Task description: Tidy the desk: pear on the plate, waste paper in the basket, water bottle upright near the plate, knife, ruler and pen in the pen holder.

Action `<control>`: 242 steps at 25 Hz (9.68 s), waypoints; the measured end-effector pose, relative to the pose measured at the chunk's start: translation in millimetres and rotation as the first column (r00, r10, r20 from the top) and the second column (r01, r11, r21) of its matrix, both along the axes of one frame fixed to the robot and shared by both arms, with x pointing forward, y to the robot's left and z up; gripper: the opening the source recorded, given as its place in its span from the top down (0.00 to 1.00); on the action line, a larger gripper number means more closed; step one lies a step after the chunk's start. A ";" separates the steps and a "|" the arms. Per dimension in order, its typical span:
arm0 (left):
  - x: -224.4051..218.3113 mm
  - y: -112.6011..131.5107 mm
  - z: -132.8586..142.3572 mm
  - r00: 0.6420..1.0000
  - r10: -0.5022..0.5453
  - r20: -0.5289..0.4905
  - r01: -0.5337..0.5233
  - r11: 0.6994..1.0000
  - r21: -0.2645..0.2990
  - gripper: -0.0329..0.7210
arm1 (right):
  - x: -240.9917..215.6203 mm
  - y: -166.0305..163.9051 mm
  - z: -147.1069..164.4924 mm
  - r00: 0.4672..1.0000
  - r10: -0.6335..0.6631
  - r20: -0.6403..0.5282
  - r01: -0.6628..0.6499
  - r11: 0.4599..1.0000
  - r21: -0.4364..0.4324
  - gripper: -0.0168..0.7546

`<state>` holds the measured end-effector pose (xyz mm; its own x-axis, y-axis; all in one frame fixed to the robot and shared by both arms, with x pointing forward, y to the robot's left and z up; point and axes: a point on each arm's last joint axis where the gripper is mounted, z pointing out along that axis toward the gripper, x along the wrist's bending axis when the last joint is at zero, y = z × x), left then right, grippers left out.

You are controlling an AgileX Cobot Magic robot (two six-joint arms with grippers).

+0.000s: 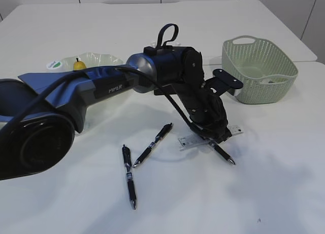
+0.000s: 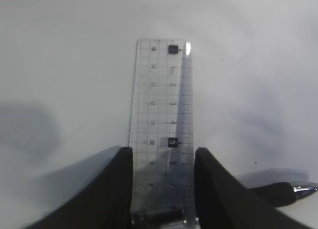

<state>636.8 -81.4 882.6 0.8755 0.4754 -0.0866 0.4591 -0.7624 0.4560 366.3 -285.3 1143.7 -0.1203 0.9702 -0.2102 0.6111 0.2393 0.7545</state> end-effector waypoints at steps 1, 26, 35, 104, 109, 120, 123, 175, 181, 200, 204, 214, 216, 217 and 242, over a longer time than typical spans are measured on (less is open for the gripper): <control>0.0 0.0 0.0 1.000 0.000 0.000 0.000 1.000 0.000 0.60 | 0.0 0.0 0.0 1.000 0.000 0.000 0.000 1.000 0.000 0.64; 12.6 -12.9 63.4 0.990 0.010 0.141 0.011 0.989 -0.147 0.60 | 0.1 0.0 0.1 1.000 -0.005 0.002 0.005 1.000 0.007 0.64; 16.3 -15.9 94.3 0.975 0.027 0.220 0.022 0.976 -0.218 0.60 | 0.1 0.1 0.1 1.000 -0.005 0.002 0.005 1.000 0.007 0.64; 53.3 -5.0 206.0 0.626 0.657 0.419 0.049 0.503 -0.863 0.61 | 0.3 0.2 0.4 1.000 -0.003 0.006 0.003 1.000 0.008 0.64; 48.5 -6.7 214.6 0.592 0.728 0.345 0.055 0.391 -0.919 0.61 | 0.3 0.2 0.4 1.000 -0.003 0.006 0.003 1.000 0.008 0.64; 50.1 -12.0 197.3 0.494 0.768 0.407 0.101 0.415 -0.904 0.61 | 0.3 0.2 0.4 1.000 -0.003 0.006 0.003 1.000 0.008 0.64; 50.6 -12.5 194.8 0.482 0.762 0.433 0.107 0.439 -0.892 0.61 | 0.3 0.2 0.4 1.000 -0.003 0.006 0.003 1.000 0.008 0.64; 74.2 37.1 203.2 0.181 0.882 0.436 -0.154 0.463 -0.873 0.61 | 0.2 0.2 0.3 1.000 -0.004 0.005 0.004 1.000 0.008 0.64; 74.0 36.4 201.5 0.189 0.883 0.430 -0.172 0.461 -0.871 0.61 | 0.2 0.2 0.3 1.000 -0.004 0.005 0.004 1.000 0.008 0.64; 75.8 41.3 194.9 0.167 0.885 0.435 -0.261 0.465 -0.846 0.61 | 0.3 0.2 0.4 1.000 -0.003 0.006 0.003 1.000 0.008 0.64; 76.4 42.1 191.2 0.176 0.889 0.423 -0.300 0.458 -0.837 0.61 | 0.3 0.2 0.4 1.000 -0.003 0.006 0.003 1.000 0.008 0.64; 76.8 41.4 184.4 0.211 0.877 0.432 -0.358 0.480 -0.801 0.61 | 0.4 0.3 0.5 1.000 -0.003 0.008 0.003 1.000 0.008 0.64; 76.8 41.2 183.8 0.215 0.877 0.429 -0.363 0.480 -0.799 0.61 | 0.4 0.3 0.5 1.000 -0.003 0.008 0.003 1.000 0.008 0.64; 76.8 41.3 183.6 0.216 0.876 0.431 -0.364 0.481 -0.797 0.61 | 0.4 0.3 0.5 1.000 -0.003 0.008 0.003 1.000 0.008 0.64; 81.1 44.3 158.6 0.188 0.879 0.439 -0.463 0.473 -0.749 0.61 | 0.6 0.4 0.8 1.000 -0.002 0.011 0.002 1.000 0.009 0.64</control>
